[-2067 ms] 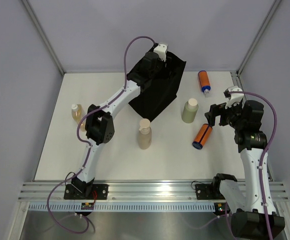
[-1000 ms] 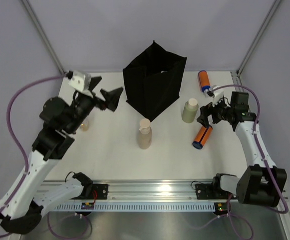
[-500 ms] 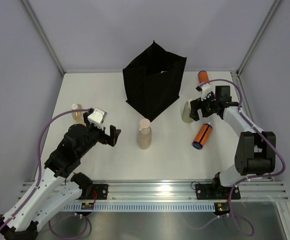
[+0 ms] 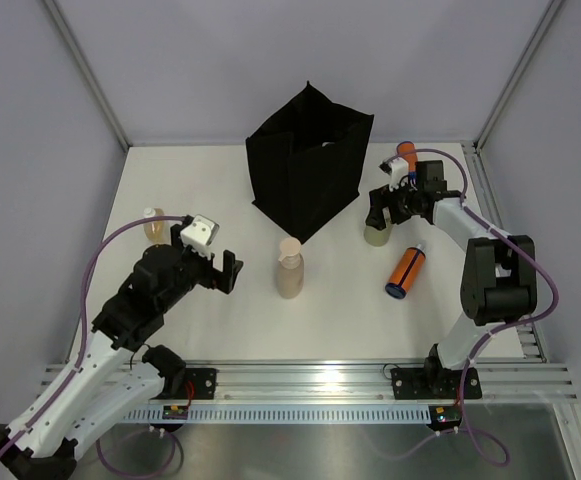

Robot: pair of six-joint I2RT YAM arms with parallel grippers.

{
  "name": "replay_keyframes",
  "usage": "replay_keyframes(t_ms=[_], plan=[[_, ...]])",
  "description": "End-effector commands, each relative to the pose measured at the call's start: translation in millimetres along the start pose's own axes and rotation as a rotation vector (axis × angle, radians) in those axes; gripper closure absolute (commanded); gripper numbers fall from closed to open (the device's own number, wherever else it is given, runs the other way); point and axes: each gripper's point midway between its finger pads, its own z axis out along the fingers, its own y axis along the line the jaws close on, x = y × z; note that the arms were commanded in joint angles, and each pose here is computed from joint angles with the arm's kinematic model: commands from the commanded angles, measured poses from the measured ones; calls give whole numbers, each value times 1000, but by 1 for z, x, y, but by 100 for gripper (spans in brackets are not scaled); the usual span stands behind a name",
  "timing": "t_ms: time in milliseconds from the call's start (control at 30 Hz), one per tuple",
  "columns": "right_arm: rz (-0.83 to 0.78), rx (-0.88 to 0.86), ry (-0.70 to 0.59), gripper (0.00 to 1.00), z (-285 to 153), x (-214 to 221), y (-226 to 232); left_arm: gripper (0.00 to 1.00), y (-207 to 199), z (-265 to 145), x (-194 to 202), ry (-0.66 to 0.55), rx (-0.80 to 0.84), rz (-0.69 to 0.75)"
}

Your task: Place the personal care products into the canvas bag

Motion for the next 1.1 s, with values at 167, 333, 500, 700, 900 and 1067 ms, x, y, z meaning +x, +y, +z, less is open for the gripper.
replay_keyframes(t_ms=[167, 333, 500, 700, 900, 1067], plan=[[-39, -5, -18, 59, -8, -15, 7, 1, 2, -4, -24, -74, -7, 10], [-106, -7, -81, 100, -49, -42, 24, 1, 0, -3, -23, -71, 2, 11], [-188, -51, -244, 100, -114, -115, 56, 1, -3, -3, -24, -75, 22, 13], [-268, -148, -435, 100, -169, -208, 107, 1, -8, -4, -27, -100, 50, 18], [-319, -219, -641, 100, -186, -305, 151, 1, -8, -5, -28, -125, 50, 22], [-241, -219, -768, 100, -165, -376, 149, 1, -13, -2, -25, -118, 79, 27]])
